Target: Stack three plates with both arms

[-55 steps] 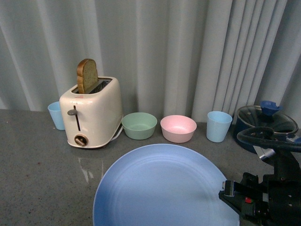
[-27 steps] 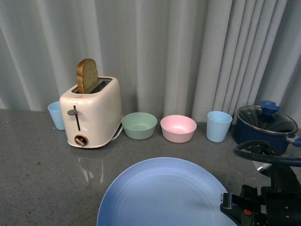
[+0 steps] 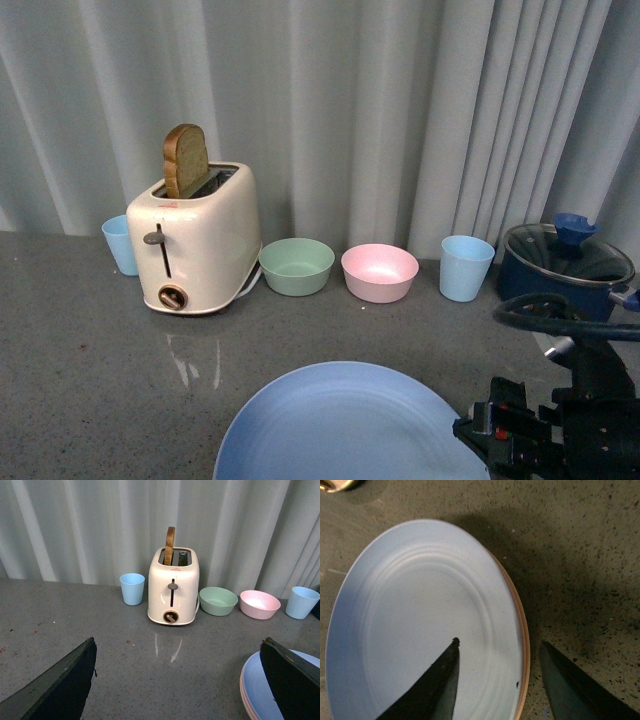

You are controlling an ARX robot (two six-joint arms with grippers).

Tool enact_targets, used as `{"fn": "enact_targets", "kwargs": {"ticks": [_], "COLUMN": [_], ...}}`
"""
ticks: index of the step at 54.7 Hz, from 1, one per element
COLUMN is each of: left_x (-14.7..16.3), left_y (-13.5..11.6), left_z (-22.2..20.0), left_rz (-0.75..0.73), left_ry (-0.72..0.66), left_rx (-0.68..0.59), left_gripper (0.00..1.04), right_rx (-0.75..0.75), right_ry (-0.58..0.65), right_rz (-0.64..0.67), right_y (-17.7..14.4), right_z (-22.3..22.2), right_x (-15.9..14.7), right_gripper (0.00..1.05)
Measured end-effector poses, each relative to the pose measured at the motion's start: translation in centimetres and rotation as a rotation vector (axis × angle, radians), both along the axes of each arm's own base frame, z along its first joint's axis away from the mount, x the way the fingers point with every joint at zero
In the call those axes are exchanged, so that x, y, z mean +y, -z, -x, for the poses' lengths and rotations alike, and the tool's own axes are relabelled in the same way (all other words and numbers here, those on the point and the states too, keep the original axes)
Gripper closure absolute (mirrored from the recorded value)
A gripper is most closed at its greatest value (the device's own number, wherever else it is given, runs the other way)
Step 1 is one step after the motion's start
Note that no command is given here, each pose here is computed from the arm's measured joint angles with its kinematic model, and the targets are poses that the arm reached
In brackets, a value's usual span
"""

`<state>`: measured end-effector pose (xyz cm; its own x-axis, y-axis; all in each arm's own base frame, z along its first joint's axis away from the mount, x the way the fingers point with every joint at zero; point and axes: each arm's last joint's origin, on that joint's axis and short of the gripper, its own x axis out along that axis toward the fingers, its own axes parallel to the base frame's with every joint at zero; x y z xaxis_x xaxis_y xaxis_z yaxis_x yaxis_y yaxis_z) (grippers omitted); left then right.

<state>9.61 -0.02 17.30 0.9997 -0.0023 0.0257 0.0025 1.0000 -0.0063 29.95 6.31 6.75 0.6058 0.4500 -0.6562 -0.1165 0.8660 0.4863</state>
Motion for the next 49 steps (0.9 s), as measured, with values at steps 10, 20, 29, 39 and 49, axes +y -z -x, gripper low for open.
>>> {"fn": "enact_targets", "kwargs": {"ticks": [10,20,29,39,49], "left_x": [0.0,0.0,0.0,0.0,0.0], "left_y": [0.0,0.0,0.0,0.0,0.0], "left_z": [0.0,0.0,0.0,0.0,0.0], "left_rz": [0.000,0.000,0.000,0.000,0.000], "left_ry": [0.000,0.000,0.000,-0.003,0.000], "left_rx": [0.000,0.000,0.000,-0.002,-0.001], "left_gripper": [0.07,0.07,0.07,0.07,0.07], "right_rx": [-0.066,-0.135,-0.229,-0.670,-0.846], "right_ry": [0.039,0.186,0.291,0.349,0.345], "right_rz": [-0.021,0.019,0.079,0.350,0.406], "right_y": [-2.9,-5.8,-7.6,-6.0,-8.3], "right_z": [0.9,4.1,5.9,8.1,10.5], "right_x": [-1.9,-4.5,-5.3,-6.3,-6.3], "right_gripper": [0.23,0.08,0.07,0.36,0.71]}}
